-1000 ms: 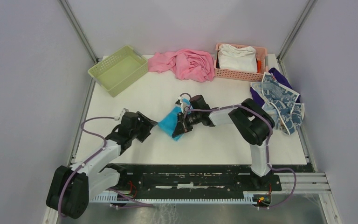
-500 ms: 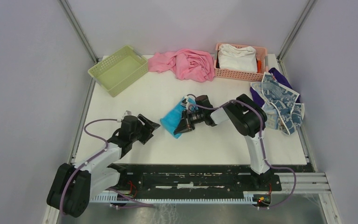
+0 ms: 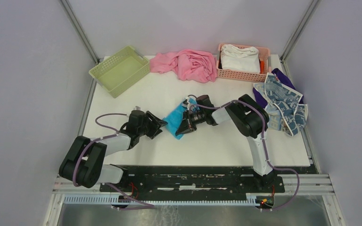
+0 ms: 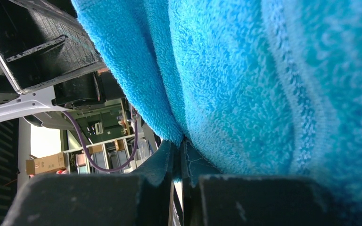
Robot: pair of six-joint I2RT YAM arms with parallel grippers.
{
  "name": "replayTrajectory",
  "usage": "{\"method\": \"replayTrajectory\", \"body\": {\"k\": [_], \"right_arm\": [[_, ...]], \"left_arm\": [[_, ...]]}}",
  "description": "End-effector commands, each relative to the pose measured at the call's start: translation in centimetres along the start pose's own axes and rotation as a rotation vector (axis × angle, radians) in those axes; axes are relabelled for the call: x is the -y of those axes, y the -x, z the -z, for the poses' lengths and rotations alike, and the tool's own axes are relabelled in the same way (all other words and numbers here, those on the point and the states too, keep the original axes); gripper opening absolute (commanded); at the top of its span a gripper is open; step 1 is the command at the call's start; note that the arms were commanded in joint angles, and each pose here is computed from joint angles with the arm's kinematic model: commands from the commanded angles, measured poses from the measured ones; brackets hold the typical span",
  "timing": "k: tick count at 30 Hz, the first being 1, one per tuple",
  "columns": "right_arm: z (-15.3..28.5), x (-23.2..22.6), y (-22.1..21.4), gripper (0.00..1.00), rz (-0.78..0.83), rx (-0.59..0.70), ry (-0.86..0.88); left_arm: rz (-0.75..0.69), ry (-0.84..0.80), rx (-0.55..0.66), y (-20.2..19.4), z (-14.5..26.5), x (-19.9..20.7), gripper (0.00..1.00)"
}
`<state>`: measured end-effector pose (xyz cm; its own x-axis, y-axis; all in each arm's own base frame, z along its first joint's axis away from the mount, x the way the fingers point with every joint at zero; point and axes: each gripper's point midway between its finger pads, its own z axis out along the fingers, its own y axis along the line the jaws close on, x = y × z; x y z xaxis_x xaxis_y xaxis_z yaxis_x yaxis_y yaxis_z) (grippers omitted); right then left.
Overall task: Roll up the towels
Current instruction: Roll the towel at the center of the board.
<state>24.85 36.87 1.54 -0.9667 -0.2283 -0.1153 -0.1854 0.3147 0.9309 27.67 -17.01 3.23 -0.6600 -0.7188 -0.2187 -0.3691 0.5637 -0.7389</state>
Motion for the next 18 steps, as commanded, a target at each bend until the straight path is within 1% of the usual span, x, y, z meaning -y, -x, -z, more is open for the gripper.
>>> {"method": "replayTrajectory", "body": {"k": [1,5,9,13,18], "right_arm": [[-0.2,0.8,0.6,0.01,0.017,0.009,-0.022],[-0.1,0.4,0.9,0.03,0.027,0.008,-0.035],[0.4,0.3,1.1,0.07,0.059,-0.002,-0.091],[1.0,-0.4,1.6,0.17,0.101,0.001,-0.141],[2.9,-2.1,2.2,0.32,0.232,0.01,-0.278]], "left_arm": [[-0.027,-0.016,0.019,0.9,-1.0,0.9,0.64],[0.001,0.073,0.007,0.8,-2.0,-0.8,0.62],[0.037,0.15,-0.021,0.2,-2.8,-2.6,0.58],[0.059,0.243,-0.037,-0.4,-3.1,-4.7,0.5],[0.067,0.348,-0.031,-0.5,-2.7,-6.9,0.44]]}}
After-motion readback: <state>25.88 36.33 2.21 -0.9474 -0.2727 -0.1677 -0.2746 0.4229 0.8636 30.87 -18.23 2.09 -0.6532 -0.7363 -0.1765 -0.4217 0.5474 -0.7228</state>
